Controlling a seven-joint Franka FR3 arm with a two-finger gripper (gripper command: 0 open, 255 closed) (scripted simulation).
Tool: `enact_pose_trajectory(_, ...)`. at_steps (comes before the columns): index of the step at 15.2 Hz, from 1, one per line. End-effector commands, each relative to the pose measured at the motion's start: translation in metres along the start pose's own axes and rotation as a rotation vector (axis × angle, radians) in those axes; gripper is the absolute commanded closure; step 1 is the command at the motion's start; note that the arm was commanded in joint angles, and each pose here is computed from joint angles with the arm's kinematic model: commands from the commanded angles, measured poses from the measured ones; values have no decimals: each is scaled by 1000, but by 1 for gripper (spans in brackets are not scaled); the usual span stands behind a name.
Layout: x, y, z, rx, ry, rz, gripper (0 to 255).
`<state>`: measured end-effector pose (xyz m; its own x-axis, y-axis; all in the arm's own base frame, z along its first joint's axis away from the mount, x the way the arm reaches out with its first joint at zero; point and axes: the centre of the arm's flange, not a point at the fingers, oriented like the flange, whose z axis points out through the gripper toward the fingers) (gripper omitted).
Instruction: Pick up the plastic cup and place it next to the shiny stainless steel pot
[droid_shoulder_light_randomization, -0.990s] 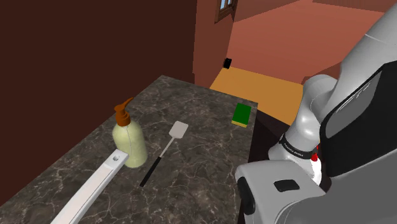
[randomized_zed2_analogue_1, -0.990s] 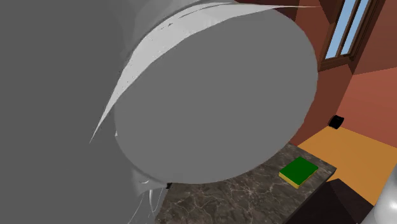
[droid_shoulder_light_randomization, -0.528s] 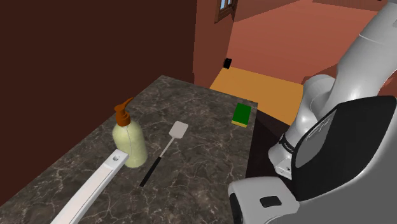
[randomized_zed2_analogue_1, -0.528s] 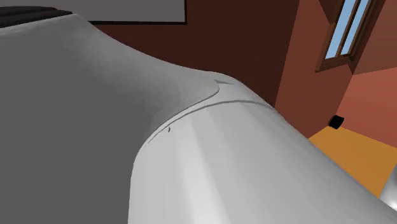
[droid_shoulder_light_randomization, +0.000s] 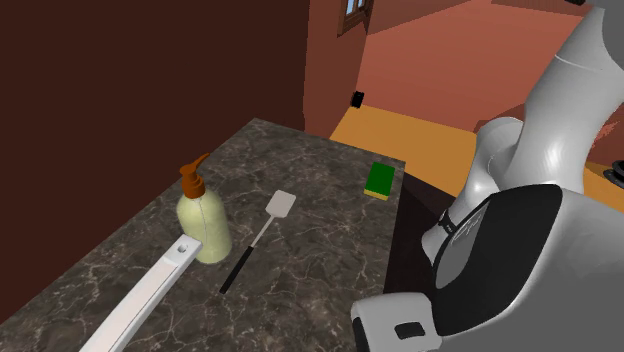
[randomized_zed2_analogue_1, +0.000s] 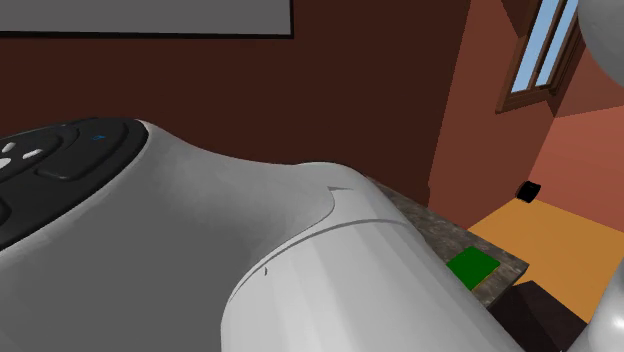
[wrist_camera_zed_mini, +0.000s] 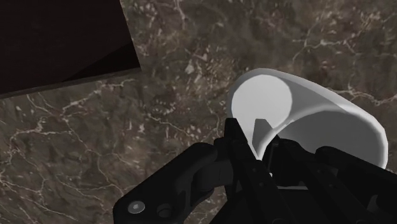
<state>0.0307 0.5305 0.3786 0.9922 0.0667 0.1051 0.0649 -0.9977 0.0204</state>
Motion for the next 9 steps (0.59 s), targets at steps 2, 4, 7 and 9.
enact_pose_trajectory(2, 0, 0, 0, 1, 0, 0, 255)
enact_pose_trajectory(4, 0, 0, 0, 1, 0, 0, 0)
enact_pose_trajectory(7, 0, 0, 0, 1, 0, 0, 0)
enact_pose_trajectory(9, 0, 0, 0, 1, 0, 0, 0)
